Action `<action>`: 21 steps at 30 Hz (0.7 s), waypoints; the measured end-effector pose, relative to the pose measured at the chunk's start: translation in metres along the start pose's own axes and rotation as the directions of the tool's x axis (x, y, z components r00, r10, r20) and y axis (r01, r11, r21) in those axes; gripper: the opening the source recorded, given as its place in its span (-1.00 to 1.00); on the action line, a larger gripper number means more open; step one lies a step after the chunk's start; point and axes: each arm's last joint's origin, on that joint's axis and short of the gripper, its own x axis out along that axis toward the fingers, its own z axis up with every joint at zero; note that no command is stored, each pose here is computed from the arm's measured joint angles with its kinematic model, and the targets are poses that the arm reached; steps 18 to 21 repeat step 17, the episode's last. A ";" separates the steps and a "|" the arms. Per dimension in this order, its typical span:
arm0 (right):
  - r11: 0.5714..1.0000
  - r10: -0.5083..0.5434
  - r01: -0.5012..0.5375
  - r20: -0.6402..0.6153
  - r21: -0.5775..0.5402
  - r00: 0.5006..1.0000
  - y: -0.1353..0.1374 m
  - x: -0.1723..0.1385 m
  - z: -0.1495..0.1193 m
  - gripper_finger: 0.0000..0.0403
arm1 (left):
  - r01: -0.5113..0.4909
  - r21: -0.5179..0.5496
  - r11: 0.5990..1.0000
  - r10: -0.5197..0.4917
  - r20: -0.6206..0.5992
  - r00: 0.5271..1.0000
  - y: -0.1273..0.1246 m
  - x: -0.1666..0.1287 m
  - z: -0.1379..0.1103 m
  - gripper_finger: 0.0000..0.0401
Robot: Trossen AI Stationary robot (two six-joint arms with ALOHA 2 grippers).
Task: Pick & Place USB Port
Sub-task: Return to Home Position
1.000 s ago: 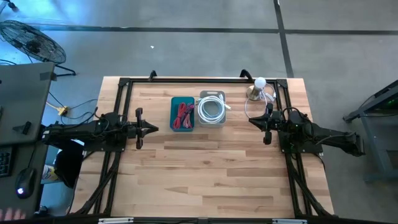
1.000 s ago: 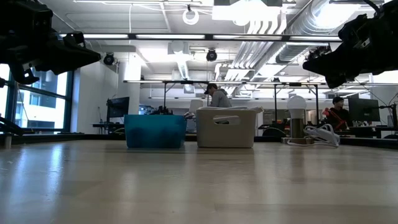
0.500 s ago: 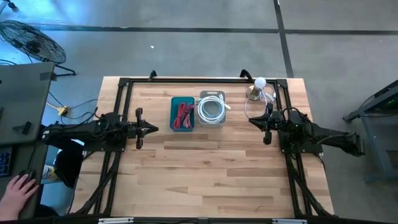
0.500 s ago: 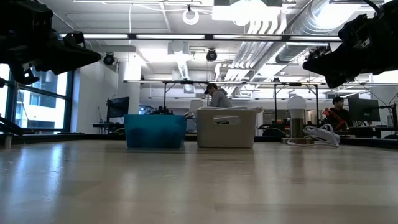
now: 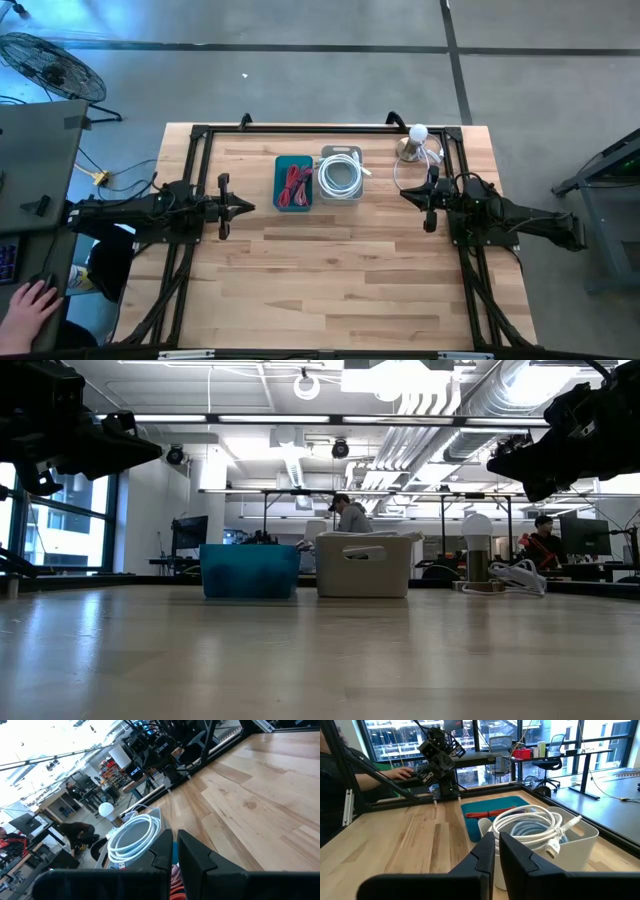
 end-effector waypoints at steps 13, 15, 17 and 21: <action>1.000 0.000 0.000 0.000 0.000 1.000 0.000 0.000 0.000 -0.91 | 0.000 0.000 1.000 0.000 0.000 1.000 0.000 0.000 0.000 -0.88; 1.000 0.000 0.000 0.000 0.000 1.000 0.000 0.000 0.000 -0.90 | 0.000 0.000 1.000 0.000 0.000 1.000 0.000 0.000 0.000 -0.88; 1.000 0.000 0.000 0.000 0.000 1.000 0.000 0.000 0.000 -0.90 | 0.000 0.000 1.000 0.000 0.000 1.000 0.000 0.000 0.000 -0.88; 1.000 0.000 0.000 0.000 0.000 1.000 0.000 0.000 0.000 -0.90 | 0.000 0.000 1.000 0.000 0.000 1.000 0.000 0.000 0.000 -0.88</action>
